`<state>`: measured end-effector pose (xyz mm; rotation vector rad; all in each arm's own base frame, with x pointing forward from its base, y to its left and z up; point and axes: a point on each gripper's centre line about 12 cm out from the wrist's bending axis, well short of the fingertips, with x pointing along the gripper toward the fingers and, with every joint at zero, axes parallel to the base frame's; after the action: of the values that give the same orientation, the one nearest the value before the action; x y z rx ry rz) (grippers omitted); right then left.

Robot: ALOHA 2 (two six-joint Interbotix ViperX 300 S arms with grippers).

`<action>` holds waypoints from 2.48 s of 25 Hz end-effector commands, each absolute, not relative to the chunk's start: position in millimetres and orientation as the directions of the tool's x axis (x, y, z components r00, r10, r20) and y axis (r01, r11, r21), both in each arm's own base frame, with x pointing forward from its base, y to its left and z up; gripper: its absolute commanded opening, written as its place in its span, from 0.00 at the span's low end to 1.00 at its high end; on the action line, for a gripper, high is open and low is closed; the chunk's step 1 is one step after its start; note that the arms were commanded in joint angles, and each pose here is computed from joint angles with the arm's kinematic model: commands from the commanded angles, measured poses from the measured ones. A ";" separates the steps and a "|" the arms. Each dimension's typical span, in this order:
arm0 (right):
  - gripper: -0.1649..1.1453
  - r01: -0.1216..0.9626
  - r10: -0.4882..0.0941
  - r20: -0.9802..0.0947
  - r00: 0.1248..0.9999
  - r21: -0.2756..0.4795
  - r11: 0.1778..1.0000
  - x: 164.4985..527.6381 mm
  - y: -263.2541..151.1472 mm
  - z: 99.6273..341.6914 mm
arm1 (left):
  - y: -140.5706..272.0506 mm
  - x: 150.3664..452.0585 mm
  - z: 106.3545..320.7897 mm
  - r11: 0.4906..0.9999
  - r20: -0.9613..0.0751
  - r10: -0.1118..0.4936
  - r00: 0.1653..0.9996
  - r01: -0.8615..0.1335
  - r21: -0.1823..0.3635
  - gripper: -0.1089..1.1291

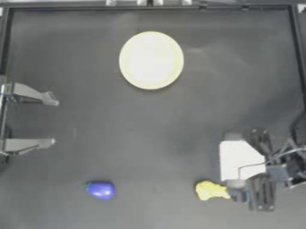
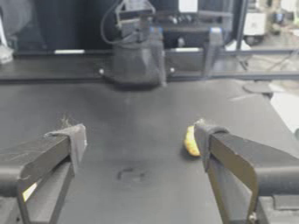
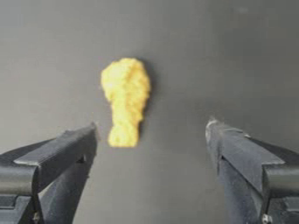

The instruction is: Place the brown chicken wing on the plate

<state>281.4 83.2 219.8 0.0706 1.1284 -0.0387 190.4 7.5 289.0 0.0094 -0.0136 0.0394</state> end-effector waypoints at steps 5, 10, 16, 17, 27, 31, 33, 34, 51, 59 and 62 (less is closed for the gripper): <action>0.90 0.071 0.011 -0.911 0.411 0.044 0.996 297.9 92.2 206.8 | 7.8 195.6 295.4 0.999 0.018 0.040 0.999 -0.040 0.008 0.91; 0.90 0.083 0.003 -0.921 0.390 0.038 0.996 305.2 94.9 189.0 | 7.8 195.7 293.8 0.999 0.014 0.040 0.999 -0.040 0.008 0.91; 0.90 0.081 0.002 -0.925 0.381 0.035 0.996 314.4 98.4 169.6 | 8.1 195.6 293.2 0.999 0.012 0.041 0.999 -0.041 0.006 0.91; 0.90 0.079 0.003 -0.924 0.381 0.036 0.996 316.0 99.2 167.4 | 7.8 195.4 293.5 0.999 0.014 0.040 0.999 -0.040 0.008 0.91; 0.90 0.082 -0.002 -0.937 0.349 0.029 0.996 322.4 102.8 143.2 | 7.8 195.3 292.7 0.999 0.011 0.040 0.999 -0.040 0.006 0.91; 0.90 0.083 -0.001 -0.938 0.346 0.030 0.996 323.2 106.8 137.1 | 7.8 195.3 292.9 0.999 0.012 0.040 0.999 -0.040 0.005 0.91; 0.90 0.087 -0.003 -0.941 0.338 0.028 0.996 323.0 107.4 133.1 | 8.1 195.4 293.5 0.999 0.014 0.041 0.999 -0.041 0.005 0.91; 0.90 0.085 0.000 -0.941 0.338 0.031 0.996 323.5 108.9 132.1 | 7.8 195.6 293.2 0.999 0.012 0.040 0.999 -0.040 0.005 0.91; 0.42 0.069 -0.008 -0.949 0.316 0.014 0.998 325.8 111.3 122.1 | 8.1 195.6 293.2 0.999 0.012 0.042 0.999 -0.042 0.003 0.91; 0.31 0.065 -0.028 -0.947 0.320 -0.008 0.998 327.5 109.4 138.1 | 8.1 195.5 292.6 0.999 0.011 0.042 0.999 -0.042 0.000 0.91; 0.26 0.045 -0.047 -0.923 0.381 -0.032 0.998 329.1 105.0 161.5 | 8.1 195.5 292.4 0.999 0.009 0.042 0.999 -0.042 0.000 0.91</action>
<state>322.8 104.6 132.7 -0.0024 1.2660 -0.0748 190.2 7.6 289.7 0.0034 -0.0153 0.0399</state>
